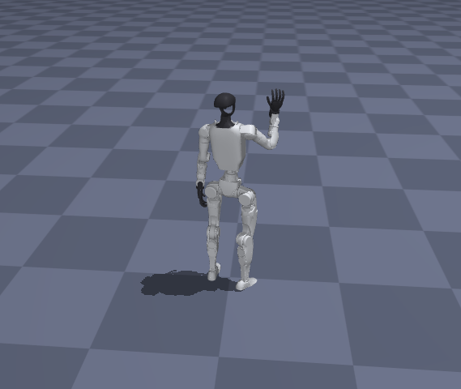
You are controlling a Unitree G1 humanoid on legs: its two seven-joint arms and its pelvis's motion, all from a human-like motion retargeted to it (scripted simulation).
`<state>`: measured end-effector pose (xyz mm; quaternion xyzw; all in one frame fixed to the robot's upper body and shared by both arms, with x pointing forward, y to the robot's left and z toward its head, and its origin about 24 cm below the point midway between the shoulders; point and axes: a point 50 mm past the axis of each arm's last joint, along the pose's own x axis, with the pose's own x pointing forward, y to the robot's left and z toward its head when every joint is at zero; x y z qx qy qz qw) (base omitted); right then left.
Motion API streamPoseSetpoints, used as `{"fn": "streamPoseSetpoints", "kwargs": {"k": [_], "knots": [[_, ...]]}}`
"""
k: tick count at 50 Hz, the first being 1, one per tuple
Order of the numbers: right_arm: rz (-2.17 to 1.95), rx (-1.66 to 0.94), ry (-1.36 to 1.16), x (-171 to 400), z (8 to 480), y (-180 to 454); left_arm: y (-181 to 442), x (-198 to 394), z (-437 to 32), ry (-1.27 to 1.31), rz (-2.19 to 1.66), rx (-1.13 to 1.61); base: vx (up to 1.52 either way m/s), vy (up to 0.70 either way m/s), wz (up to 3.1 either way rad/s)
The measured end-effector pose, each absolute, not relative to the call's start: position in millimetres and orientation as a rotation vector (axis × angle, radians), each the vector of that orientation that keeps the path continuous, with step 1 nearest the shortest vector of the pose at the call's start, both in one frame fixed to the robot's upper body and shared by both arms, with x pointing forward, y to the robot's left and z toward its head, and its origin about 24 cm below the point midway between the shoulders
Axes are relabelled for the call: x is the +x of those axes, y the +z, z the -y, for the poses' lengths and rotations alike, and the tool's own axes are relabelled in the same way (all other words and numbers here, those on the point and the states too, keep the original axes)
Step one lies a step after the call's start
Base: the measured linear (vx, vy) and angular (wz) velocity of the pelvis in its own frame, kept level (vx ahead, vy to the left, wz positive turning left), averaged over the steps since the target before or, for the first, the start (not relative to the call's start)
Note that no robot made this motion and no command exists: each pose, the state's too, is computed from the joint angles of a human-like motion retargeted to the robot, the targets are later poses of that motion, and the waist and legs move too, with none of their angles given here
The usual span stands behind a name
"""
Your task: Upper body actions
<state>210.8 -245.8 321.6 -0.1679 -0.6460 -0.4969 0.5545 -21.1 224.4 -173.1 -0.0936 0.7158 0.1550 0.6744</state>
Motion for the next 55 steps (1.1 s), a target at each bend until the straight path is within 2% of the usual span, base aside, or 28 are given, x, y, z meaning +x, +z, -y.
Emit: {"fn": "streamPoseSetpoints", "kwargs": {"k": [4,8,19,28,36,43,51,55], "knots": [[1.475,-0.189,-1.133,214,254,311,-173,-22,-224,0.348,-1.613,-0.212,0.00,0.00,0.00],[1.505,-0.103,-1.067,213,255,306,-173,-24,-225,0.351,-1.620,-0.207,0.00,0.00,0.00],[1.468,-0.275,-0.995,223,248,296,-172,-18,-231,0.362,-1.601,-0.193,0.00,0.00,0.00],[1.309,-0.473,-0.753,238,241,252,-172,-7,-233,0.363,-1.567,-0.189,0.00,0.00,0.00],[0.952,-0.757,-0.519,245,236,164,-173,-10,-231,0.351,-1.578,-0.192,0.00,0.00,0.00],[0.467,-0.862,-0.220,237,222,45,-173,-16,-227,0.337,-1.596,-0.196,0.00,0.00,0.00],[-0.064,-0.830,-0.073,182,214,-70,-173,-15,-228,0.338,-1.586,-0.155,0.00,0.00,0.00],[-0.405,-0.829,0.117,140,206,-119,-173,-17,-228,0.332,-1.596,-0.157,0.00,0.00,0.00]]}}
